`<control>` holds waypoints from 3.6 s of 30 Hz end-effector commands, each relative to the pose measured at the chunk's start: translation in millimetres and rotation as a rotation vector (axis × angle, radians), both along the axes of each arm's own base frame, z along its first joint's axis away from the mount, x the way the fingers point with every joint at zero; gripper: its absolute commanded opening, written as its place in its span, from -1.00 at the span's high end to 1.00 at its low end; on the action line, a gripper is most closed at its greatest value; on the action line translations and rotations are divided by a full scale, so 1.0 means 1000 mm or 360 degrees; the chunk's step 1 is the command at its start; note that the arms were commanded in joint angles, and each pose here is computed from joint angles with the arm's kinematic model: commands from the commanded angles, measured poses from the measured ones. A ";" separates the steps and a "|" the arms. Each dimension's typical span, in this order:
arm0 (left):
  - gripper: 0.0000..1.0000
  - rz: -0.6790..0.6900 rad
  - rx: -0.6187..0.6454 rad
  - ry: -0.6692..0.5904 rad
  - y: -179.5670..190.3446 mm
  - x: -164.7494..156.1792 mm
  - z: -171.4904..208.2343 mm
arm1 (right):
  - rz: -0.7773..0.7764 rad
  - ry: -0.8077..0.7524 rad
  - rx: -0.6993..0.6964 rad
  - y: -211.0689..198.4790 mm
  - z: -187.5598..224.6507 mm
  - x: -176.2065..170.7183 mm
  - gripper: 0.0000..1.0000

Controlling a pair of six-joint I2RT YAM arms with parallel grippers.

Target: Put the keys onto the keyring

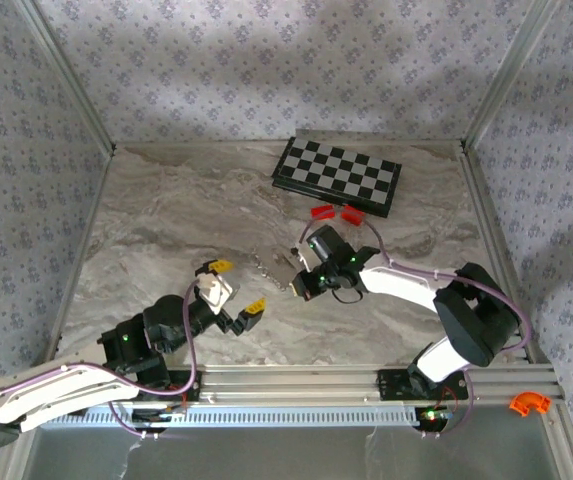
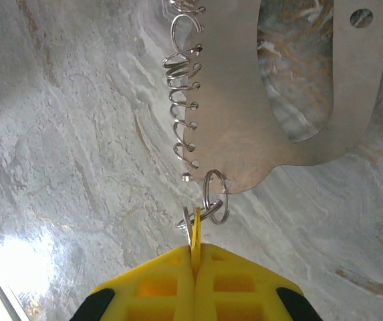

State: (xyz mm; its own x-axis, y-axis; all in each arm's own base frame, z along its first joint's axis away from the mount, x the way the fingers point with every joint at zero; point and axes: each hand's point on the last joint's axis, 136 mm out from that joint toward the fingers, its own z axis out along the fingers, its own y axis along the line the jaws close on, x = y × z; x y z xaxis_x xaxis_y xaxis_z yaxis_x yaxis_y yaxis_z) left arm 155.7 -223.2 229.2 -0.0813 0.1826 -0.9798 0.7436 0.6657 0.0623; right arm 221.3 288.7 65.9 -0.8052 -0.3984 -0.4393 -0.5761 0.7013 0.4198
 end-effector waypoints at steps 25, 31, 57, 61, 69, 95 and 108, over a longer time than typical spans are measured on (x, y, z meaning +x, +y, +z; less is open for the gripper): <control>-0.99 0.0019 -0.0082 -0.0048 0.000 0.003 0.017 | -0.0042 0.0168 -0.0070 -0.023 -0.027 -0.052 1.00; -0.99 0.0024 -0.0078 -0.0048 0.000 0.003 0.016 | -0.0059 0.0193 -0.0096 -0.029 -0.032 -0.058 1.00; -0.99 0.0072 -0.0080 -0.0054 0.006 0.006 0.021 | -0.0130 0.0118 -0.0132 -0.047 -0.025 -0.062 0.34; -0.99 0.0149 -0.0069 -0.0044 0.012 0.011 0.021 | -0.0144 0.0041 -0.0124 -0.052 -0.012 -0.058 0.20; -0.99 0.0301 -0.0073 -0.0022 0.029 0.020 0.025 | -0.0182 -0.0168 -0.0082 -0.063 0.025 -0.044 -0.17; -0.99 0.1447 0.0135 -0.0044 0.173 0.070 -0.021 | -0.0919 -0.0790 -0.0127 -0.191 0.111 0.027 -0.99; -0.99 0.1686 0.0375 0.0107 0.204 0.099 -0.056 | -0.1487 -0.1238 -0.0224 -0.270 0.141 0.048 -0.99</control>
